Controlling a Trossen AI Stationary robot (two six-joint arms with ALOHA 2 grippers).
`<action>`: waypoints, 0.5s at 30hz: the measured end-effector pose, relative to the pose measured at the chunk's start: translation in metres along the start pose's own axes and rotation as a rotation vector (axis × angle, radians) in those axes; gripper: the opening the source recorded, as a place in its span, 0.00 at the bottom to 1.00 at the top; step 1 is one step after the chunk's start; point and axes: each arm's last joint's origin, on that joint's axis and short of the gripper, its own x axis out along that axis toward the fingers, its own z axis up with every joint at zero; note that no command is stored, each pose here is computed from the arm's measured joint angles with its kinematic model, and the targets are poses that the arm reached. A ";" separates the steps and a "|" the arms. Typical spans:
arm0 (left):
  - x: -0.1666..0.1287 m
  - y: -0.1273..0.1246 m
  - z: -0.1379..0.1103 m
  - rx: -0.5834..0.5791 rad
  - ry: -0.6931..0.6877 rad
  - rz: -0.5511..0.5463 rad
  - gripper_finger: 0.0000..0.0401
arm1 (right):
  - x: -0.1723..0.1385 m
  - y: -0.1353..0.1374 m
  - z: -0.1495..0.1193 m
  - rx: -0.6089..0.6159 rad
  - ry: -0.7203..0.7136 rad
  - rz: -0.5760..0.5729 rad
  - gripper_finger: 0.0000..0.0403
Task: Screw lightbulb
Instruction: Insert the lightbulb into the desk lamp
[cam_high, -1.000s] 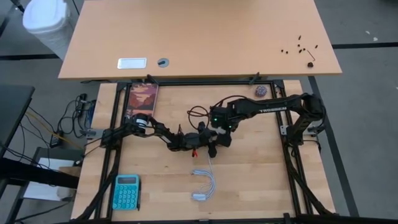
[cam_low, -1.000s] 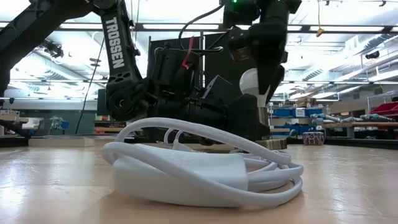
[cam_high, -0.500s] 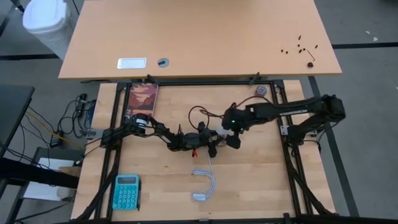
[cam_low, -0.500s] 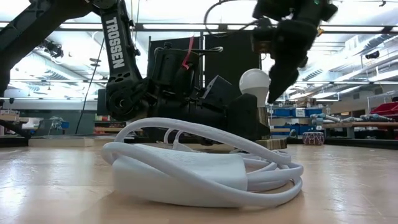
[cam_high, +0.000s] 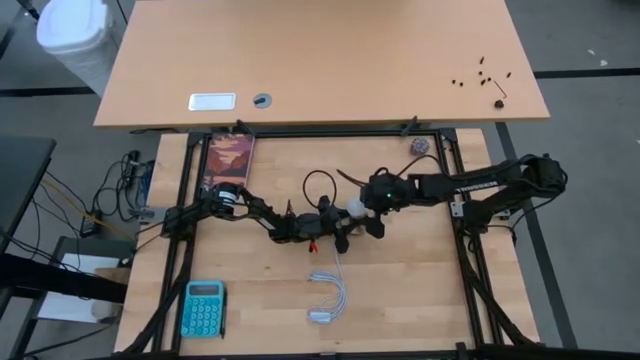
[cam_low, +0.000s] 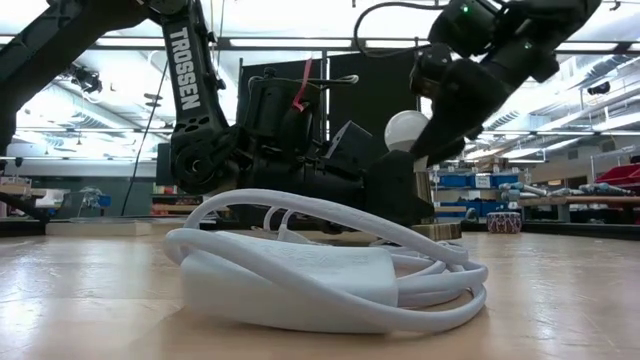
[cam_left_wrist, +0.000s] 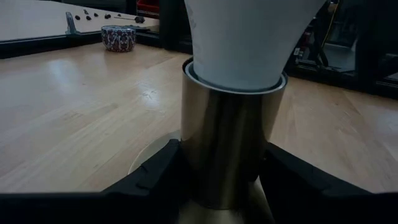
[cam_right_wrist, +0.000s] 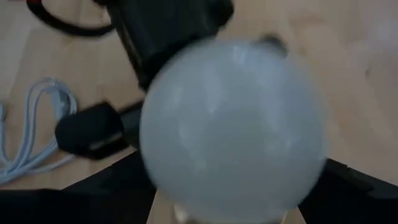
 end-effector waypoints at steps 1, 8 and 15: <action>0.000 0.000 0.000 -0.001 -0.001 0.000 0.49 | 0.000 -0.001 0.002 -0.010 -0.018 -0.001 0.81; 0.000 0.000 0.000 0.001 -0.001 0.000 0.49 | 0.007 -0.009 -0.016 0.021 -0.073 0.058 0.78; 0.000 0.000 0.000 -0.001 -0.002 -0.002 0.49 | 0.009 -0.011 -0.031 0.029 -0.220 0.100 0.76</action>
